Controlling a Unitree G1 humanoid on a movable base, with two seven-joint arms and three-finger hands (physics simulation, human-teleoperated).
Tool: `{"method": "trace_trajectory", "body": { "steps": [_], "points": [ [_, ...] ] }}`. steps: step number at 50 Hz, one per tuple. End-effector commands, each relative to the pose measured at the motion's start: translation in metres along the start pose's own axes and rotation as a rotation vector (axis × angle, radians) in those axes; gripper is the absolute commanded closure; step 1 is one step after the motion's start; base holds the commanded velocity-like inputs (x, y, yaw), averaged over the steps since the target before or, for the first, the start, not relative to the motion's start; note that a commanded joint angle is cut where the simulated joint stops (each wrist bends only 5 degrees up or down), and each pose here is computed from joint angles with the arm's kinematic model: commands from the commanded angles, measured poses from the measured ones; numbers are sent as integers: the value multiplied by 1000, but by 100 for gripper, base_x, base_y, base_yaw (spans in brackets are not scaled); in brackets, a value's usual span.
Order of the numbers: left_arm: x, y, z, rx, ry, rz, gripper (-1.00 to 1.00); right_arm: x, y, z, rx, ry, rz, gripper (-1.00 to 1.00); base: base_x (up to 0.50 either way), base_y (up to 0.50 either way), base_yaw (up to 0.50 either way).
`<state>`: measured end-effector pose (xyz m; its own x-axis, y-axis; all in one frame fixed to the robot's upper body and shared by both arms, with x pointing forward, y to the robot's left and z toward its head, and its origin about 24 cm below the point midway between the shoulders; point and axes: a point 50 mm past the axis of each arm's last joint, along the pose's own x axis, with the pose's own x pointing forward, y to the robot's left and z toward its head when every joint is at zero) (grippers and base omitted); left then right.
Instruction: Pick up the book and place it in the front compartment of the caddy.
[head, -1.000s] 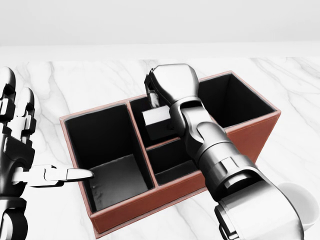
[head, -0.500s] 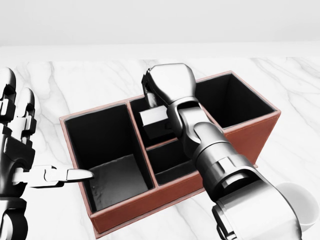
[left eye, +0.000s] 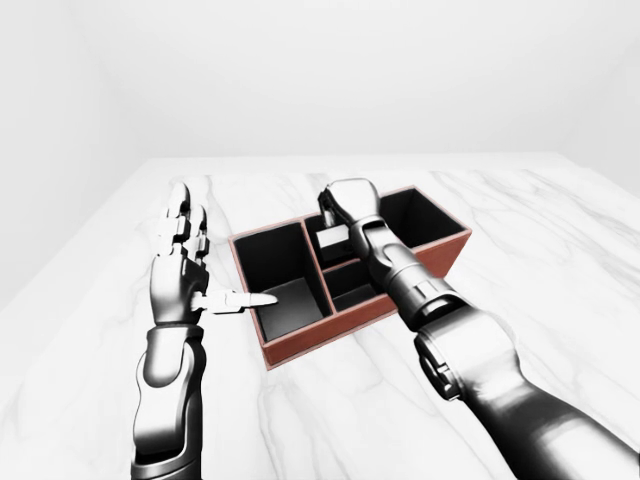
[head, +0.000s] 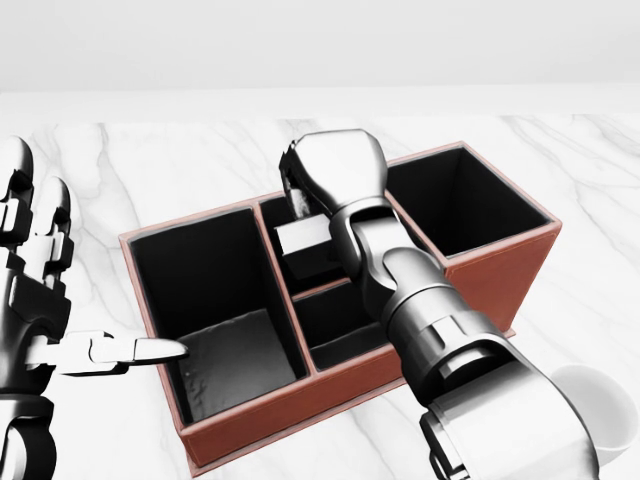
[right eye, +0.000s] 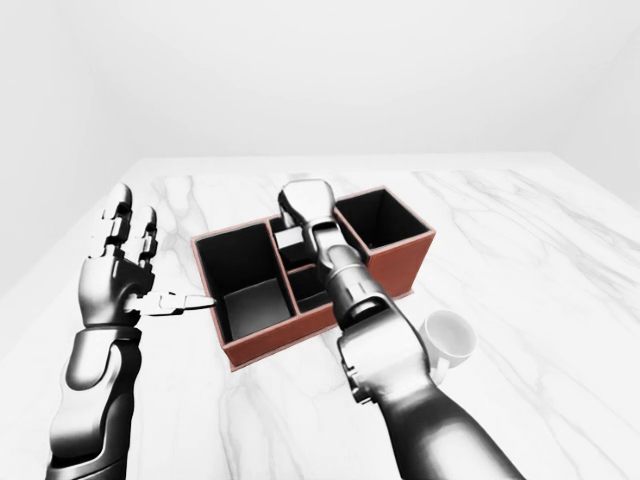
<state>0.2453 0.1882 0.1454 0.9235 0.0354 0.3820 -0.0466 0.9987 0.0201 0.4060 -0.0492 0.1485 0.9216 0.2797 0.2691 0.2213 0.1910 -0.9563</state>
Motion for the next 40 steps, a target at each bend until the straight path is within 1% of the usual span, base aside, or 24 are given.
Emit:
{"method": "trace_trajectory", "body": {
  "steps": [1, 25, 40],
  "points": [
    [0, 0, 0, 1, -1, 0, -100, 3, -7, 2, -14, -12, -55, 100, 0, 0, 0],
    [0, -1, -2, 1, 7, 0, -100, -1, -1, 3, -23, -16, -55, 100, 0, 0, 0],
    [0, 0, -1, 1, 2, 0, -100, 0, -3, 5, -30, -27, -62, 100, 0, 0, 0]
  ]
}}
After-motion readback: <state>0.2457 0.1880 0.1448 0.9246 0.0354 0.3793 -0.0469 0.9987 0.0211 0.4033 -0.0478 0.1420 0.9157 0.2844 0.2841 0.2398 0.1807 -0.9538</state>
